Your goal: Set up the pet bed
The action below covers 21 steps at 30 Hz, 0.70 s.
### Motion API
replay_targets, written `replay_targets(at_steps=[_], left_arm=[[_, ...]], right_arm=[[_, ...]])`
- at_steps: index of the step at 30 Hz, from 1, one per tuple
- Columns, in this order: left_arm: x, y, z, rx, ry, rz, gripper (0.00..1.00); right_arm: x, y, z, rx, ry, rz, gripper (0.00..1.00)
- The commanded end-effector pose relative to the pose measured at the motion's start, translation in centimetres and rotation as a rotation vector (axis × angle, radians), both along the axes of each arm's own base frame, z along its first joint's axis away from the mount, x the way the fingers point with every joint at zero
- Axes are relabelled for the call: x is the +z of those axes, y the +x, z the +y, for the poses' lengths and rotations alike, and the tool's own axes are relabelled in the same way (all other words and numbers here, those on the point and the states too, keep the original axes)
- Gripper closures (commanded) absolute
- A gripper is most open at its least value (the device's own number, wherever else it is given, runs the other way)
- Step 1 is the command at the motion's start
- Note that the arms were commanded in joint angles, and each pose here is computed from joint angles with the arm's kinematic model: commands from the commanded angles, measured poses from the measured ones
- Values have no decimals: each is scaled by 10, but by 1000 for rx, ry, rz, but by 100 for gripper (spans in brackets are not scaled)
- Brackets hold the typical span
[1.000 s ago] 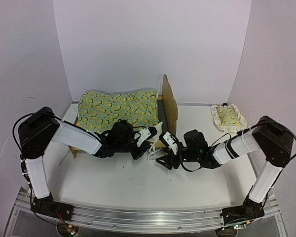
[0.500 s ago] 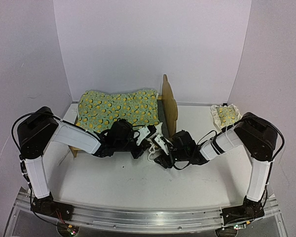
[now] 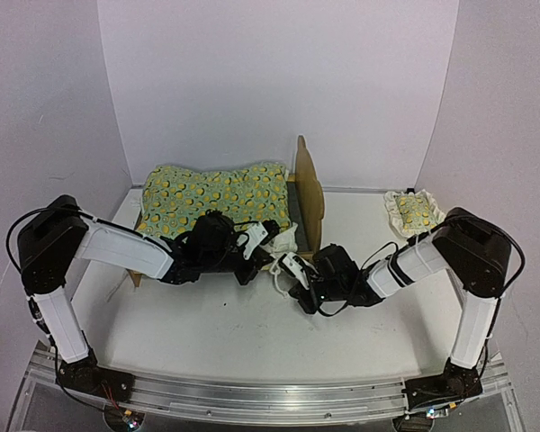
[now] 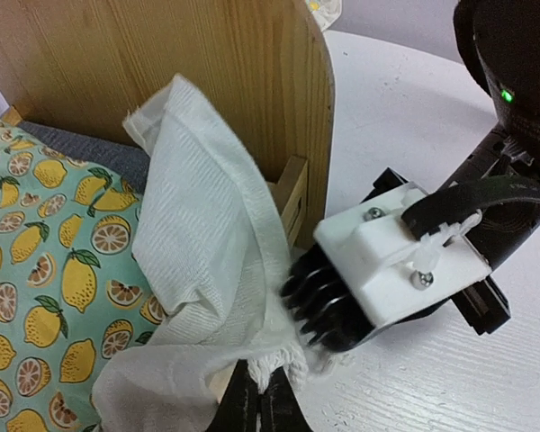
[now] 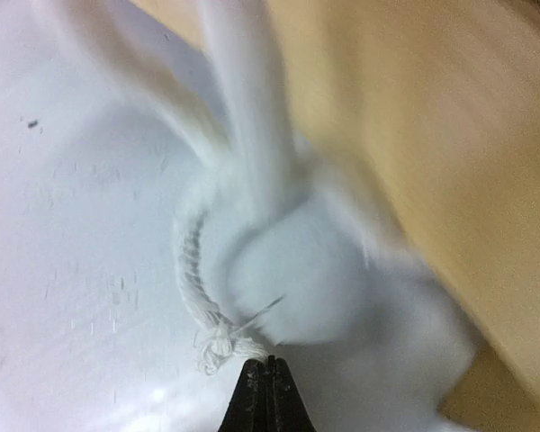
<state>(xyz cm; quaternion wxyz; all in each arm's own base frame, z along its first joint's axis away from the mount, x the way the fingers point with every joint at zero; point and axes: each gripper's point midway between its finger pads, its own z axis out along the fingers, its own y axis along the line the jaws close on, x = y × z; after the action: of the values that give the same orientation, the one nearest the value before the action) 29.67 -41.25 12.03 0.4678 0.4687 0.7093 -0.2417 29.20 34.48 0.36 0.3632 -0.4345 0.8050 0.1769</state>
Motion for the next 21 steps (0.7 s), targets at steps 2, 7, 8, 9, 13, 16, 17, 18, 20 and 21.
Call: replay_targets(at_steps=[2,7,8,9,13,16,17,18,20,21], left_arm=[[88,-13,-5,-60,-189,-88,100],[105,-39,-17,-192,-233,-76,100],[107,-42,-20,-213,-242,-65,100],[111,-44,-23,-226,-255,-59,100],[144,-32,-36,-185,-307,-100,100],[168,12,-33,43,-318,-190,100],[172,32,-31,138,-310,-222,100],[178,49,-26,229,-300,-261,100],[191,74,-14,380,-295,-317,100],[195,83,-9,446,-291,-337,100]], right_arm=[[3,-24,-44,-149,-32,87,100],[9,-24,-74,-316,-18,86,100],[11,-23,-78,-342,-19,81,100],[13,-20,-83,-382,-16,74,100],[16,-9,-90,-476,-12,56,100],[16,2,-87,-533,-13,57,100],[15,4,-85,-539,-16,64,100],[14,5,-82,-536,-18,72,100],[8,5,-79,-523,-30,89,100],[4,5,-80,-532,-47,96,100]])
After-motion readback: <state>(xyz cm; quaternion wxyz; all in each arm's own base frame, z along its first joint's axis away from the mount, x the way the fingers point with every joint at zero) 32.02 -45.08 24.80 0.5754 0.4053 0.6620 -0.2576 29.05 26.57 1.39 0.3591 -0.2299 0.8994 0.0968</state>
